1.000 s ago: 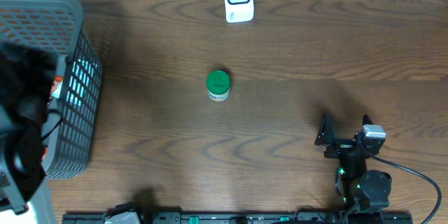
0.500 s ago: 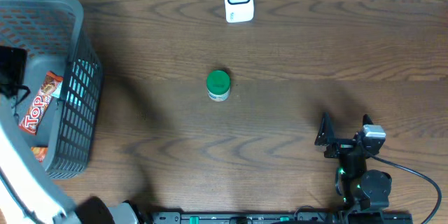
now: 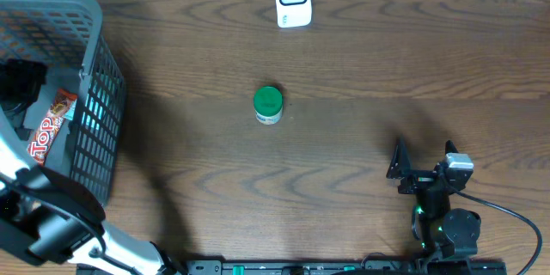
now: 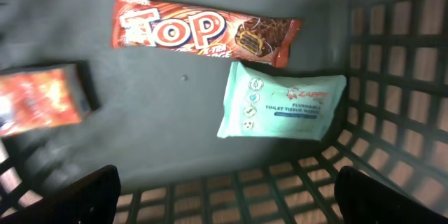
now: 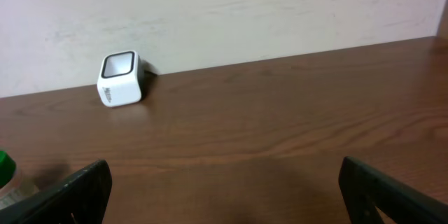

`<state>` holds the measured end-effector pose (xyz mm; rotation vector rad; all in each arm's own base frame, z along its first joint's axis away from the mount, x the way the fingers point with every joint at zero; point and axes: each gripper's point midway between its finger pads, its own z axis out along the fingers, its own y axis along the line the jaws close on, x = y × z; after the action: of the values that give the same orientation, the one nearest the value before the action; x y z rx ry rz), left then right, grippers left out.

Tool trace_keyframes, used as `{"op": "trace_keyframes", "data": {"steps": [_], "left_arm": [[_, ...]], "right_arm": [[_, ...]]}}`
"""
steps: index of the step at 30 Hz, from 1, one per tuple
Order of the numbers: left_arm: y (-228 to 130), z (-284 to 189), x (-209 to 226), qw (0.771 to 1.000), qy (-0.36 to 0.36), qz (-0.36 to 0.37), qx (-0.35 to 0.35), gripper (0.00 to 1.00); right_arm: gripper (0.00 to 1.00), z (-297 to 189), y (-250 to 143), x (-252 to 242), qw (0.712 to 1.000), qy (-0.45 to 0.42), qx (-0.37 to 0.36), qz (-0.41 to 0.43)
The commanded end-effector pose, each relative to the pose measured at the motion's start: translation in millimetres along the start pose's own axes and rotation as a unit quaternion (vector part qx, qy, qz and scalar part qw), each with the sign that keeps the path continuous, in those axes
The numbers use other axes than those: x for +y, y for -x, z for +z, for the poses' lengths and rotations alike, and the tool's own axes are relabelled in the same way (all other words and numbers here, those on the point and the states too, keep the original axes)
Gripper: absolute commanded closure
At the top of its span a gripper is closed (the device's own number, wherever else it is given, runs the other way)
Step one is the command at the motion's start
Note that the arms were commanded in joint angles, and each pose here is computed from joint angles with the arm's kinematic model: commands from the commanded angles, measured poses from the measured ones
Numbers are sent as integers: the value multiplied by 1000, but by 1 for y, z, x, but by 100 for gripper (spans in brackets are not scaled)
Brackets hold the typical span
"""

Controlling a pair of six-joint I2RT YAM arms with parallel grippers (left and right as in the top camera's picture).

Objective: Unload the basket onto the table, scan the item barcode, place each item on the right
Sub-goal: 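Move the left gripper back into the basket toward the green wipes pack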

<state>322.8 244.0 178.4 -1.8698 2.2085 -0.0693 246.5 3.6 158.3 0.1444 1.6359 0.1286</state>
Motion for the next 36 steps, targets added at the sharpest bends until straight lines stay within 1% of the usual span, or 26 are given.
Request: {"op": "trace_keyframes", "data": {"steps": [1,9,20,28,36], "left_arm": [[0,15,-3,1000,-1,13,16,2],[-7,50,2,999,6,12,33,2],[-38,103,7,996,-27,15,84,2],[-43,119,4,995,-49,24,83,2],[-46,134,8,995,-44,22,90,2]], "right_arm": [[1,0,-1,1,1000,0,0,6],[1,0,-1,1,1000,0,0,6],[1,0,-1,1,1000,0,0,6],[1,0,-1,1,1000,0,0,6],[1,0,-1,1,1000,0,0,6]]}}
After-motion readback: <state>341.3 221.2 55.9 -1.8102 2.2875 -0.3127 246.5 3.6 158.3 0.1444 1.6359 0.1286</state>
